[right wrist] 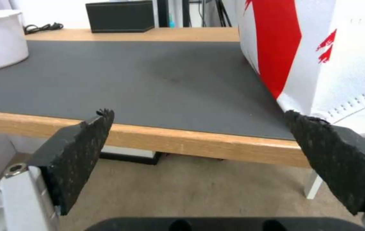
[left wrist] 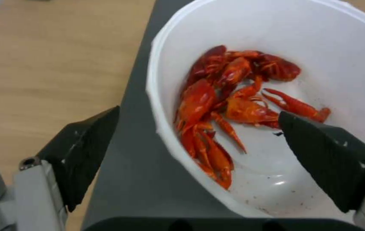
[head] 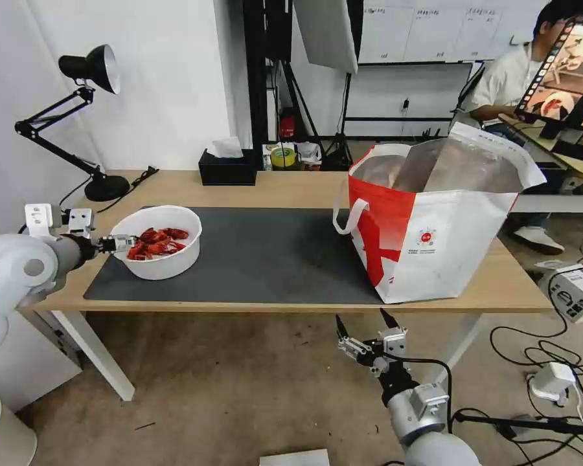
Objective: Pick up the trash from the table and place it into the takeout bag.
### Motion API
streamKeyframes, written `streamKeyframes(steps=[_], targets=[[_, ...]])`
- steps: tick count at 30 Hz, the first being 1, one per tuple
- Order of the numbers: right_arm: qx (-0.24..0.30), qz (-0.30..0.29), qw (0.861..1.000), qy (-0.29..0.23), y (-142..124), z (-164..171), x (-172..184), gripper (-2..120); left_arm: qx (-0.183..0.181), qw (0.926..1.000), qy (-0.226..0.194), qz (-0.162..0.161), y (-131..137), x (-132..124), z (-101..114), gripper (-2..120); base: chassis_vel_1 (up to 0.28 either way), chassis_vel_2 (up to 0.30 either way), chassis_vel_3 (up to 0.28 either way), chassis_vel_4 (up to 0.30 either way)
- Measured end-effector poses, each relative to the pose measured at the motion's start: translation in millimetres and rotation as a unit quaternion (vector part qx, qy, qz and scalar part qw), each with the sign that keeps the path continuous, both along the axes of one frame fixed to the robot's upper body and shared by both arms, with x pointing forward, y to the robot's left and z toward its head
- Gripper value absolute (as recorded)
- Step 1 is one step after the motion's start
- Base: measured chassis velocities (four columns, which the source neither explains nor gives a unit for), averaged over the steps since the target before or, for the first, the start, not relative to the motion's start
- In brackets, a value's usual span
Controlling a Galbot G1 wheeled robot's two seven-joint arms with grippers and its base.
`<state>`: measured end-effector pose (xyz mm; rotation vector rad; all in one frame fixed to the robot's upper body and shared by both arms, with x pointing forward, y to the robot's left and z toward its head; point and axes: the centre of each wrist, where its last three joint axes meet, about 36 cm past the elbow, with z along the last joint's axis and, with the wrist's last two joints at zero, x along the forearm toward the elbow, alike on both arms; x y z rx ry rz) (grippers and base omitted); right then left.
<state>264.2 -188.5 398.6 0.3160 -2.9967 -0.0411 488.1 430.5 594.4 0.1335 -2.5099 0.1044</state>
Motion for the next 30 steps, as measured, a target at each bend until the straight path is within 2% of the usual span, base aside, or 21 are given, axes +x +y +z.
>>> streamKeyframes(steps=[1,3,6,22,30], targets=[[0.000,0.000,1.000,0.000,0.0,0.0,0.0,100,0.000,1.0000,0.000,0.000,0.0,0.0,0.0,100,0.000,0.000,0.000,0.000],[0.000,0.000,1.000,0.000,0.0,0.0,0.0,100,-0.021,0.9994,0.008,0.025,6.5,1.9,3.0,100,0.000,0.000,0.000,0.000],[0.000,0.000,1.000,0.000,0.0,0.0,0.0,100,-0.027,0.9991,0.008,0.031,8.9,3.8,5.3,100,0.000,0.000,0.000,0.000],[0.000,0.000,1.000,0.000,0.0,0.0,0.0,100,-0.053,0.9962,0.031,0.062,14.1,7.2,-0.7,100,0.000,0.000,0.000,0.000],[0.000,0.000,1.000,0.000,0.0,0.0,0.0,100,-0.071,0.9949,0.038,0.061,6.7,11.4,-10.6,100,0.000,0.000,0.000,0.000]])
